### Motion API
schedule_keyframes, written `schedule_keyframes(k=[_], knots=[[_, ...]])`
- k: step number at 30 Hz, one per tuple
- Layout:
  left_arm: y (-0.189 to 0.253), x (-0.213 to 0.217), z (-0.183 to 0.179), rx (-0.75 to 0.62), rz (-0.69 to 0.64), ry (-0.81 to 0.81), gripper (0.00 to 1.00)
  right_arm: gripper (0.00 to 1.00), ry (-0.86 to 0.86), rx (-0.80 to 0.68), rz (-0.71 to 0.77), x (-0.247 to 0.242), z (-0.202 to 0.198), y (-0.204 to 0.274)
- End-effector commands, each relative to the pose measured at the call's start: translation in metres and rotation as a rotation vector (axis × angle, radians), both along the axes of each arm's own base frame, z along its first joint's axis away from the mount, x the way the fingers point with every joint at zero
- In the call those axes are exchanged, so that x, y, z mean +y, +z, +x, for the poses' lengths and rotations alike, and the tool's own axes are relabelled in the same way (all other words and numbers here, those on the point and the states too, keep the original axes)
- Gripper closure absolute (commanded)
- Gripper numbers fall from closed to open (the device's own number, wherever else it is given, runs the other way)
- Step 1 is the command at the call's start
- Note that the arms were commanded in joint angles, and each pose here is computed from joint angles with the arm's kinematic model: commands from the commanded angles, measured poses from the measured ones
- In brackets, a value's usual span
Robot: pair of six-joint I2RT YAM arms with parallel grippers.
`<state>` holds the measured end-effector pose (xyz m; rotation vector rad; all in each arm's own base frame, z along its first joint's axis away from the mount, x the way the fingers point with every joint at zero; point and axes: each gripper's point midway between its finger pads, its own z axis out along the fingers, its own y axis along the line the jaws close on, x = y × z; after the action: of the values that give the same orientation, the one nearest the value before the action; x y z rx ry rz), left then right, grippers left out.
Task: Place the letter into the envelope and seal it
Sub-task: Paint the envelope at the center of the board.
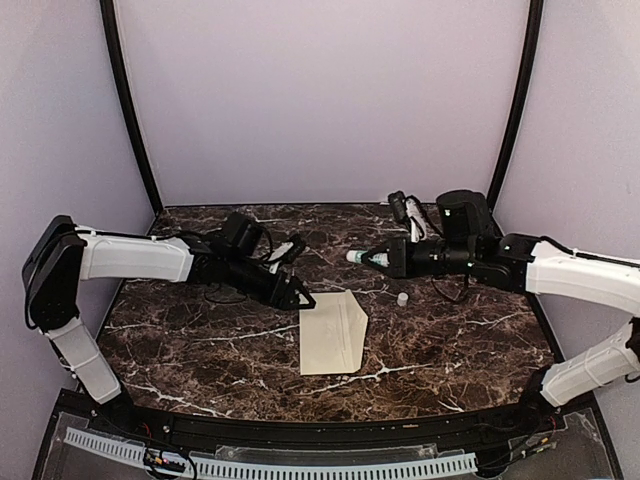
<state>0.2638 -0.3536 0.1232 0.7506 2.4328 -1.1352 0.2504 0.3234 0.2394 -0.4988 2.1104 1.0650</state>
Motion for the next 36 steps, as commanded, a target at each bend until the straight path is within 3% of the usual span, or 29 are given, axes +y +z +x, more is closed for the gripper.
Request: schedule_keyframes(k=[1,11,16,36], knots=[[-0.002,-0.012,0.006,-0.057,0.032,-0.049,0.44,0.9,0.006,0.077,-0.092,0.007,-0.004,-0.037],[-0.042,-0.028,0.009,-0.037,0.11,-0.058,0.55,0.9,0.069,0.161,-0.227,0.025,-0.01,-0.085],[-0.063,-0.032,0.005,0.002,0.137,-0.071,0.71,0.91,0.09,0.184,-0.263,0.035,-0.009,-0.102],[-0.106,-0.019,0.005,0.034,0.251,-0.057,0.83,0.92,0.094,0.242,-0.366,0.051,0.003,-0.149]])
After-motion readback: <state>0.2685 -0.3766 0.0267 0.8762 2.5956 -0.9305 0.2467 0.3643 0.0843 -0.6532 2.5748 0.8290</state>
